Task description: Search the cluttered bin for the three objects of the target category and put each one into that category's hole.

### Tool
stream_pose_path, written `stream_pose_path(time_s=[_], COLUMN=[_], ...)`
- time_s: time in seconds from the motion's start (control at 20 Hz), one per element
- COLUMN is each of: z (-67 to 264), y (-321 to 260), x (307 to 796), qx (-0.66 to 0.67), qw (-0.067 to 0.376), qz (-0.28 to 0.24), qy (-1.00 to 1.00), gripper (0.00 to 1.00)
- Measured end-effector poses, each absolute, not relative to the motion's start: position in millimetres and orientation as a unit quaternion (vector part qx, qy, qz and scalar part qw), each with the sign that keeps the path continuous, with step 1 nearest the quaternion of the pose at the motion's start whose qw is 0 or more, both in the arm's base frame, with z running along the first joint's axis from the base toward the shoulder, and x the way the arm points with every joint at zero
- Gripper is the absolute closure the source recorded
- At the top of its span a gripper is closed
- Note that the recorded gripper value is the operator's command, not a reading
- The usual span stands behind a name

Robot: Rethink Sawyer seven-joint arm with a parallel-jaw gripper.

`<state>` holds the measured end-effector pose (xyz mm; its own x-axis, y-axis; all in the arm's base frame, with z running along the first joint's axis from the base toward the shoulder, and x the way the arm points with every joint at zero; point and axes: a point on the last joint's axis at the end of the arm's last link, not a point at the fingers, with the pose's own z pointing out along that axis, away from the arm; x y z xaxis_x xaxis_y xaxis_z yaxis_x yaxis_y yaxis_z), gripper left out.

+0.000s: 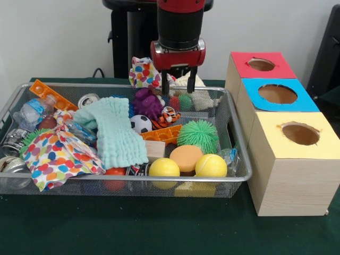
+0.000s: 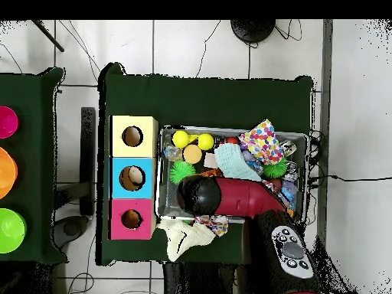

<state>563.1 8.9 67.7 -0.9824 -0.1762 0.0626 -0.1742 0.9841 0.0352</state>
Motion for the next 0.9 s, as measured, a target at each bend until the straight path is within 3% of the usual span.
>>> stream_pose_path(time_s=[0.9], z=[17], y=[-8], x=[545], qx=[0.09], qw=[0.021], qz=[-0.016], qy=[-0.996], gripper=[0.0])
